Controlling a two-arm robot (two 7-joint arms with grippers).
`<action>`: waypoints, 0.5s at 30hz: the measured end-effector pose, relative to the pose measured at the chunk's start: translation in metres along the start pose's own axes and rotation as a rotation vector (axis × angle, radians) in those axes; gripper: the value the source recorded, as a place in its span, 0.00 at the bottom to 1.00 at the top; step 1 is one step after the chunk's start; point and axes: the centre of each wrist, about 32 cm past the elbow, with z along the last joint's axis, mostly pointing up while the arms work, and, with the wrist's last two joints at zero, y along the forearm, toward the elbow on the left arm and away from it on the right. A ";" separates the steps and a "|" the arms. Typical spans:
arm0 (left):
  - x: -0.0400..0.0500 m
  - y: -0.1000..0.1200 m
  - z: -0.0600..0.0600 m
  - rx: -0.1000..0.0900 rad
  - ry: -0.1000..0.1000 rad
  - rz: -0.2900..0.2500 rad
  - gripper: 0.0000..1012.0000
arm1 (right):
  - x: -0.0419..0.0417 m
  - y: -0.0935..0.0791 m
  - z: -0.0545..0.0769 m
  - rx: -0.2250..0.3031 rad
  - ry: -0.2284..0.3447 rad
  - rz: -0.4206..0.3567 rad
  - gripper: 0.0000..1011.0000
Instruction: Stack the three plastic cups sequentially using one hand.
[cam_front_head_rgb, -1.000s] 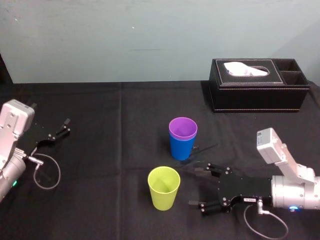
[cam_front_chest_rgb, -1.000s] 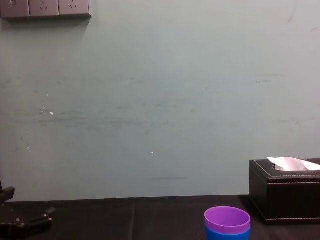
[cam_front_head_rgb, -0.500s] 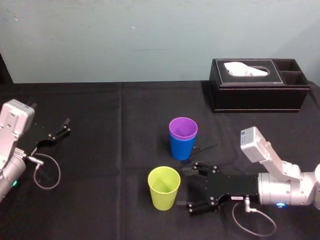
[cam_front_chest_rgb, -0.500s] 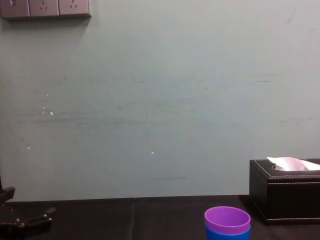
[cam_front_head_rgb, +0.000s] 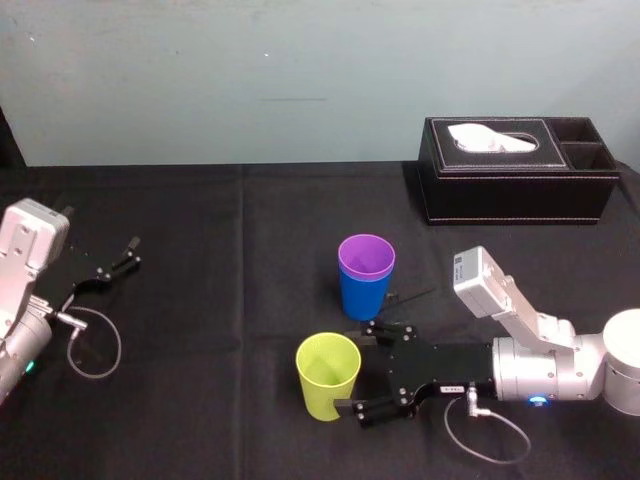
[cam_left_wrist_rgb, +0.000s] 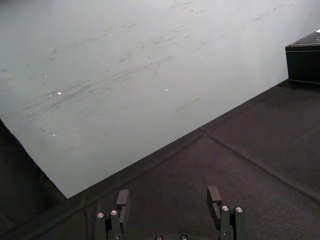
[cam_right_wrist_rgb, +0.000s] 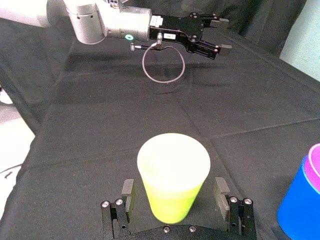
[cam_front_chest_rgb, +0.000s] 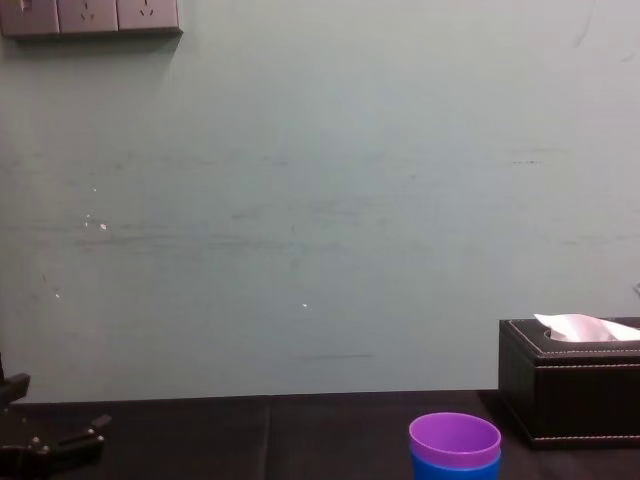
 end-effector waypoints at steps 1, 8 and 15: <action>0.0000 0.000 0.000 0.000 0.000 0.000 1.00 | 0.0015 0.002 0.000 0.002 0.006 0.006 0.99; 0.0000 0.000 0.000 0.000 0.000 0.000 1.00 | 0.0066 0.012 0.000 0.004 0.023 0.029 0.99; 0.0000 0.000 0.000 0.000 0.000 0.000 1.00 | 0.0086 0.021 0.002 0.002 0.024 0.042 0.99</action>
